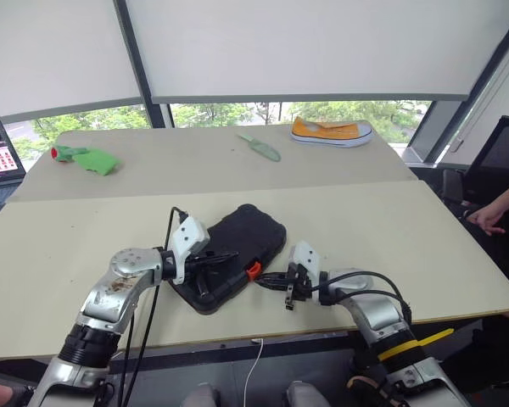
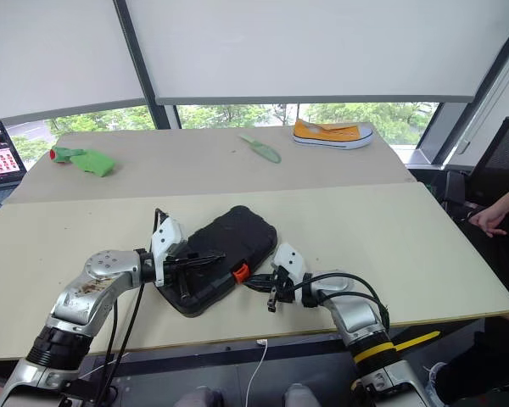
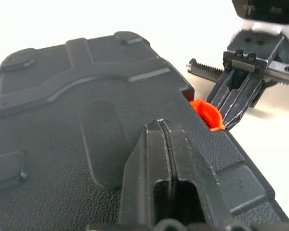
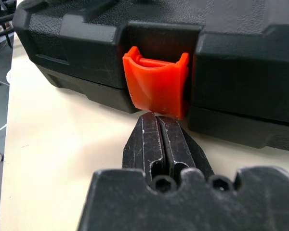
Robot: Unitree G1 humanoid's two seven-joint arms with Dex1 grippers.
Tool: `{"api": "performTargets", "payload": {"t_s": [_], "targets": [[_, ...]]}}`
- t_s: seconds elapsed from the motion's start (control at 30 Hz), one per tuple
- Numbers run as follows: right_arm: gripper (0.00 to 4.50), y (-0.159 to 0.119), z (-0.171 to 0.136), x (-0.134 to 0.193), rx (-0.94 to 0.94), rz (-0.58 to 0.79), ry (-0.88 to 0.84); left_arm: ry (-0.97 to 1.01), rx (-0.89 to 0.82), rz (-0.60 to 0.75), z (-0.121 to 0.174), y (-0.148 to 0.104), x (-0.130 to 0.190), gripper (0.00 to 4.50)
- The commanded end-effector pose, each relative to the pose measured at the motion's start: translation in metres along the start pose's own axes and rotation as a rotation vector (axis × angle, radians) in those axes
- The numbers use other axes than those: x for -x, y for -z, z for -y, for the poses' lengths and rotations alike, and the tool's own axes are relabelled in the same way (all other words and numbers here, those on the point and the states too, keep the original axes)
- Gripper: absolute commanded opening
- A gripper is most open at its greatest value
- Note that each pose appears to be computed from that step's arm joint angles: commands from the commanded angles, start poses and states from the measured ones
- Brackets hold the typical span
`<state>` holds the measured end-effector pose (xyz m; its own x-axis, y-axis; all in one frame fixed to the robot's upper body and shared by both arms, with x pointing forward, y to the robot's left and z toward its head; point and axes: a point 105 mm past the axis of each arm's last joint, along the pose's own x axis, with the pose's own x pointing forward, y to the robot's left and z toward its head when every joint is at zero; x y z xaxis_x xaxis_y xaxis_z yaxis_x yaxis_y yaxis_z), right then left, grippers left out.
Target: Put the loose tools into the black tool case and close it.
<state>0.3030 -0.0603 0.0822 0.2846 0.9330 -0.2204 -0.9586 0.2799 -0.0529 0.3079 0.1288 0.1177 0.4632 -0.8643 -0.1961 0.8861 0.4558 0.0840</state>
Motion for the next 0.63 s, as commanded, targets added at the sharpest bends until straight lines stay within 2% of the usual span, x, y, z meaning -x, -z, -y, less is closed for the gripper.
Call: {"api": "performTargets", "payload": {"t_s": [0.03,0.17,0.27,0.33,0.4,0.43,0.5,0.63], "targets": [[0.76,-0.022,-0.008,0.033,0.047,0.046,-0.038,-0.039,0.024,0.071,-0.002,0.002,0.037,1.76],[2.21,-0.025,-0.008,0.068,0.166,0.019,-0.005,-0.127,-0.047,0.054,-0.004,-0.009,0.085,3.22],[3.23,-0.025,0.003,0.091,0.276,0.003,0.069,-0.268,-0.081,-0.009,-0.013,0.0,0.123,4.37],[4.01,-0.023,0.01,0.104,0.352,-0.008,0.093,-0.348,-0.097,-0.07,-0.016,0.013,0.146,4.5],[4.44,-0.019,0.011,0.117,0.401,-0.004,0.068,-0.415,-0.113,-0.114,-0.016,0.026,0.169,4.5],[4.44,-0.016,0.02,0.126,0.388,-0.011,0.114,-0.49,-0.123,-0.195,-0.018,0.041,0.187,4.5],[4.44,-0.011,0.031,0.136,0.368,-0.024,0.154,-0.562,-0.118,-0.271,-0.017,0.059,0.208,4.5],[4.44,-0.013,0.04,0.137,0.411,-0.003,0.194,-0.596,-0.123,-0.251,-0.017,0.064,0.214,4.5]]}}
